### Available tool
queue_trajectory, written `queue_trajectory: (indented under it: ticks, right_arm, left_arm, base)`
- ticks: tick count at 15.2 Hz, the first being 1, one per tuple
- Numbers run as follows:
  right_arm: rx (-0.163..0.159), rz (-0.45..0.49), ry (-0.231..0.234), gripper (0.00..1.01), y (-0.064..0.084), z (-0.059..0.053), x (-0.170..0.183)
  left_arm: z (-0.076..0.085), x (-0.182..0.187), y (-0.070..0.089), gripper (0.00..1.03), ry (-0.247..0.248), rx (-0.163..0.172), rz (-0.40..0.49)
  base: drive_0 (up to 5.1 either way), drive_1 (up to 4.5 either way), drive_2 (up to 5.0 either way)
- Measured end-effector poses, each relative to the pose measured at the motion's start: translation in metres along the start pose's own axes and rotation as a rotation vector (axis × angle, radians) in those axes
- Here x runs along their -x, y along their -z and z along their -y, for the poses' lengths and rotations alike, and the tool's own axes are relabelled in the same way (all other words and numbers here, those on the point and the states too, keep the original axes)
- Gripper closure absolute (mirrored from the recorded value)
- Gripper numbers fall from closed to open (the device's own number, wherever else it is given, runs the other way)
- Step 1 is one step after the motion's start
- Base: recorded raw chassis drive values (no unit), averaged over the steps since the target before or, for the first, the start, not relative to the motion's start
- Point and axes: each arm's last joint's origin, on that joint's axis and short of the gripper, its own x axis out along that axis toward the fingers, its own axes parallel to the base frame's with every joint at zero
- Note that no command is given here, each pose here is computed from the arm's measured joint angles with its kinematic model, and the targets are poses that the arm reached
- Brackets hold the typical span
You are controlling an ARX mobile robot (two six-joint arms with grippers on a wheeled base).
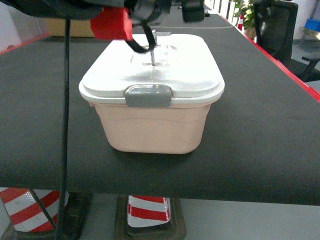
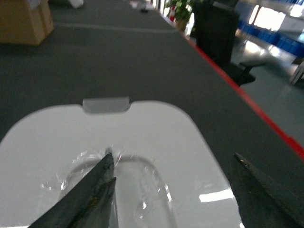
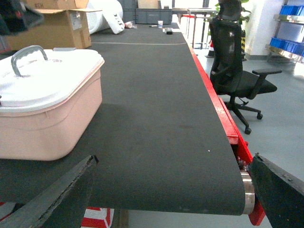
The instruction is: Pick capacitor and pack into box
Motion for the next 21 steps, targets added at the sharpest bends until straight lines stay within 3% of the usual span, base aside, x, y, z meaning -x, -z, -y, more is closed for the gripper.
queue_trajectory:
  ticks: [2, 3, 4, 5, 7, 9, 11, 12, 13, 15, 19, 21]
  right_arm:
    - [0.0, 0.0, 0.0, 0.03, 0.0, 0.0, 0.0]
    - [0.0, 0.0, 0.0, 0.03, 0.0, 0.0, 0.0]
    - [0.0, 0.0, 0.0, 0.03, 0.0, 0.0, 0.0]
    - [0.0, 0.0, 0.0, 0.03, 0.0, 0.0, 0.0]
    - [0.0, 0.0, 0.0, 0.03, 0.0, 0.0, 0.0]
    - [0.0, 0.0, 0.0, 0.03, 0.0, 0.0, 0.0]
    - [0.0, 0.0, 0.0, 0.03, 0.0, 0.0, 0.0]
    - [0.0, 0.0, 0.0, 0.03, 0.0, 0.0, 0.0]
    - [0.0, 0.0, 0.0, 0.03, 0.0, 0.0, 0.0]
    - [0.0, 0.0, 0.0, 0.03, 0.0, 0.0, 0.0]
    - [0.0, 0.0, 0.0, 0.03, 0.0, 0.0, 0.0]
    - [0.0, 0.0, 0.0, 0.03, 0.0, 0.0, 0.0]
  left_arm:
    - [-0.005, 0.029, -0.034, 0.12, 0.041, 0.015, 0.136]
    - [-0.017, 0.055, -0.053, 0.03, 0.025, -0.001, 0.23]
    - [-0.038, 0.088, -0.058, 0.05, -0.022, -0.042, 0.312]
    - [-0.055, 0.116, -0.051, 0.05, -0.067, -0.093, 0.371]
    - [-0.074, 0.156, -0.036, 0.05, -0.117, -0.165, 0.385]
    - [-0.08, 0.174, -0.029, 0.05, -0.131, -0.188, 0.371]
    - [-0.102, 0.226, 0.009, 0.05, -0.223, -0.232, 0.273]
    - [-0.106, 0.227, 0.019, 0.05, -0.246, -0.238, 0.225]
    - [-0.107, 0.227, 0.022, 0.13, -0.265, -0.211, 0.128]
    - [-0.115, 0.253, 0.035, 0.41, -0.284, -0.136, 0.099]
    - [-0.123, 0.283, 0.062, 0.93, -0.278, -0.112, 0.085]
    - [-0.124, 0.288, 0.064, 1.01, -0.281, -0.111, 0.091]
  base:
    - [0.0, 0.0, 0.0]
    - [0.0, 0.0, 0.0]
    - [0.0, 0.0, 0.0]
    - [0.0, 0.0, 0.0]
    - [0.0, 0.0, 0.0]
    - [0.0, 0.0, 0.0]
    - [0.0, 0.0, 0.0]
    - [0.0, 0.0, 0.0]
    - [0.0, 0.0, 0.0]
    - [0.0, 0.0, 0.0]
    - [0.0, 0.0, 0.0]
    - [0.0, 0.0, 0.0]
